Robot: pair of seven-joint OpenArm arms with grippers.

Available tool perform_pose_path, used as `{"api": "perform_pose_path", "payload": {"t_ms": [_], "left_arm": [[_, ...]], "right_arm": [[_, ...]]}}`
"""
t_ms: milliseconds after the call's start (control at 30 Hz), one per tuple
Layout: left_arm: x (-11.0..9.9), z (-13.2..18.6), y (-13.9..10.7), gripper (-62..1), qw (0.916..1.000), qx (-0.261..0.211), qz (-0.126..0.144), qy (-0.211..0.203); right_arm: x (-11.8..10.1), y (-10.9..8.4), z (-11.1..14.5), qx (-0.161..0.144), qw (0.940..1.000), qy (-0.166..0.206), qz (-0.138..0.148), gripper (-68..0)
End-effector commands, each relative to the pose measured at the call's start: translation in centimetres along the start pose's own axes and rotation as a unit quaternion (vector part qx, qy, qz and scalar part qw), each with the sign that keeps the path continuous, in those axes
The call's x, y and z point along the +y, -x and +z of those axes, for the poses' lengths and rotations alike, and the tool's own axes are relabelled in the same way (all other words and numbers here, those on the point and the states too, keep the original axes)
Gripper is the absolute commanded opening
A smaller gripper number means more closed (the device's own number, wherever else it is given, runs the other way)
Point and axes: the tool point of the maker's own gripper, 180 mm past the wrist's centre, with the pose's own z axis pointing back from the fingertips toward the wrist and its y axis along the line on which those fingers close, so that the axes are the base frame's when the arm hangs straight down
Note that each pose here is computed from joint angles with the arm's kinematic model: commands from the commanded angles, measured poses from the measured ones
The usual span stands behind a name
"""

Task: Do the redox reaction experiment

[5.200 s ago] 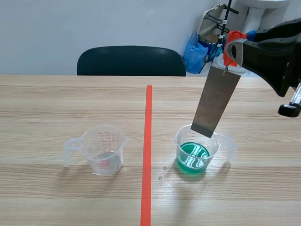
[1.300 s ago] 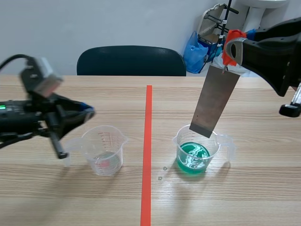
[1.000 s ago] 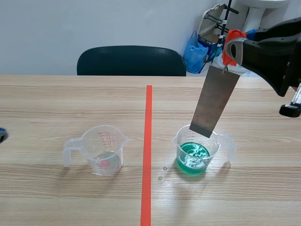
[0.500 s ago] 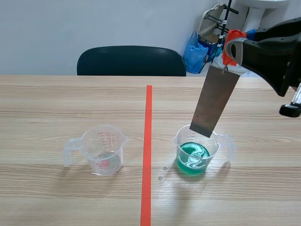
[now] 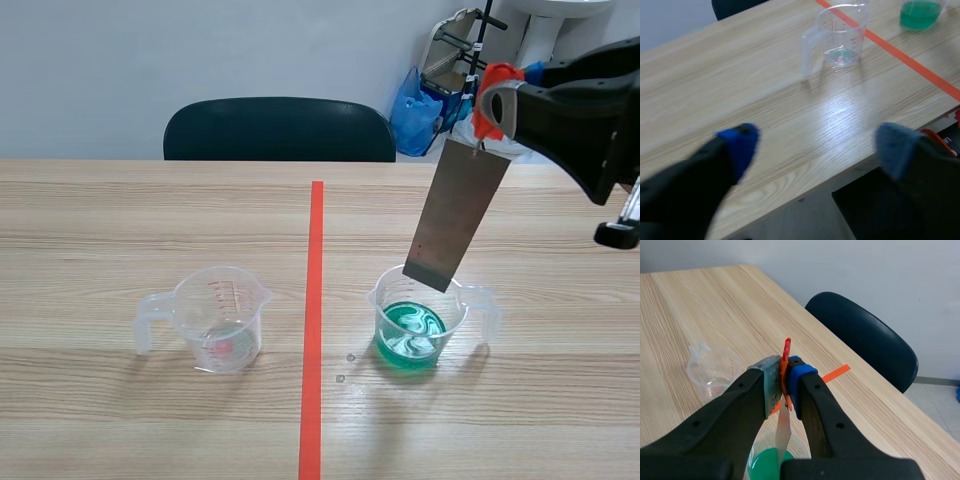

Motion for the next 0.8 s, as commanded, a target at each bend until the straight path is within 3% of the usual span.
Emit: {"api": "perform_pose_path", "payload": {"t_ms": [0,767], "left_arm": [[0.62,-0.14,-1.09,1.4,0.9994,-0.023,0.006,-0.024],[0.71,-0.05,-1.78,1.4,0.9983,-0.041,0.011,-0.039]], "right_arm": [[-0.28,-1.27,-0.10,-0.020,0.9998,0.002,0.008,-66.9],[-0.28,-1.28,-0.09,-0.020,0.9998,0.002,0.008,-66.9]]}}
